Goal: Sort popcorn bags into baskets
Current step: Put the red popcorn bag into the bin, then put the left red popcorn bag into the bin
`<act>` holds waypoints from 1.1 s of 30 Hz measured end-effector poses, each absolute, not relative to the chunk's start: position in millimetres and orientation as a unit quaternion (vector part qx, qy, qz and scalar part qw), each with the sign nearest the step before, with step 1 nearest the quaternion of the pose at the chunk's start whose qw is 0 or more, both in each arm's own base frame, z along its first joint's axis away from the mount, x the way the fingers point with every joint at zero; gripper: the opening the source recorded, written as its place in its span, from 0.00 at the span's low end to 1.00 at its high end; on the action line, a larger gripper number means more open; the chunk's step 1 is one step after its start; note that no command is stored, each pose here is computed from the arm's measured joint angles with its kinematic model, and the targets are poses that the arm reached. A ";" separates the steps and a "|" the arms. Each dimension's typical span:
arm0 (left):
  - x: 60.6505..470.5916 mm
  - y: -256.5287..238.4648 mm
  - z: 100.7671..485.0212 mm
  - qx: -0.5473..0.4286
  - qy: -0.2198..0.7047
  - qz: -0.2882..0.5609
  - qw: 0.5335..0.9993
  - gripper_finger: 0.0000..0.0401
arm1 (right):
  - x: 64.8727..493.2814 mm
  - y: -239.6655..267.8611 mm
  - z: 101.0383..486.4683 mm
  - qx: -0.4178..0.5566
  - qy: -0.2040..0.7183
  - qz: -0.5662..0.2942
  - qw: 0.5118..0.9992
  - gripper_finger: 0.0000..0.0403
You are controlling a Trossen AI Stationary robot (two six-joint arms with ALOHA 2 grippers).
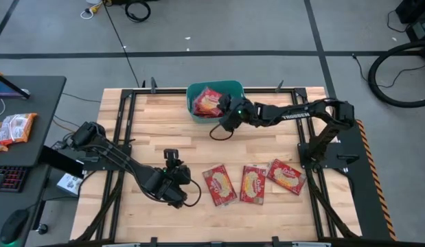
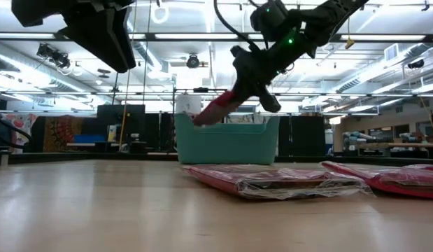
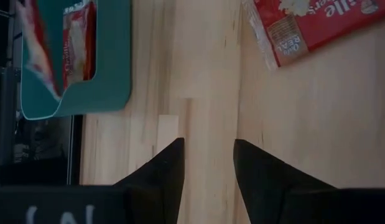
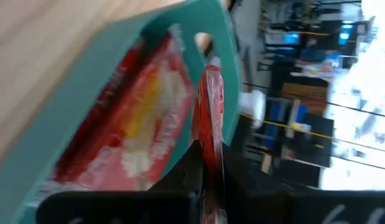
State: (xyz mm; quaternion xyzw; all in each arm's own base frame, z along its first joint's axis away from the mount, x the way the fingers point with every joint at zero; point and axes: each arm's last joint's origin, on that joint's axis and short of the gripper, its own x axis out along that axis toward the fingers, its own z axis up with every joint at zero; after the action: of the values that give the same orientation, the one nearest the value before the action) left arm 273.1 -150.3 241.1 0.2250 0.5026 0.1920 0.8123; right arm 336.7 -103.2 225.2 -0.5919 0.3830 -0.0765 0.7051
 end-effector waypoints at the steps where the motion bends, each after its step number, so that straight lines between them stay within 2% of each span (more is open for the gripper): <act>1: 273.6 -149.4 241.1 0.225 0.503 0.193 0.812 0.35 | 335.5 -106.5 223.5 -0.583 0.382 -0.069 0.714 0.09; 5: 275.7 -145.6 241.0 0.222 0.505 0.198 0.810 0.35 | 331.0 -118.9 221.2 -0.546 0.380 -0.065 0.744 0.14; 8: 276.4 -144.8 241.0 0.220 0.504 0.200 0.811 0.35 | 327.1 -126.9 220.2 -0.528 0.397 -0.088 0.745 0.19; 14: 276.3 -145.2 241.0 0.220 0.504 0.199 0.811 0.35 | 318.4 -138.5 218.5 -0.516 0.469 -0.163 0.698 0.27; 20: 276.4 -145.1 241.0 0.220 0.504 0.199 0.811 0.35 | 312.0 -149.2 219.8 -0.519 0.508 -0.211 0.654 0.28; 25: 276.1 -145.6 240.7 0.215 0.508 0.194 0.811 0.35 | 306.5 -157.7 225.6 -0.505 0.536 -0.292 0.610 0.28; 28: 276.3 -145.6 240.6 0.214 0.509 0.193 0.811 0.35 | 306.6 -150.3 234.0 -0.492 0.513 -0.310 0.632 0.28; 33: 279.1 -147.1 240.9 0.216 0.501 0.185 0.817 0.35 | 313.1 -124.8 248.4 -0.474 0.431 -0.275 0.718 0.28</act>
State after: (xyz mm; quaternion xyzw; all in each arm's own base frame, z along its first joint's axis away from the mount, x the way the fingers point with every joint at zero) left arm 279.1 -147.1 240.9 0.2158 0.5013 0.1846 0.8174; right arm 313.1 -124.8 248.4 -0.4735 0.4306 -0.2746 0.7176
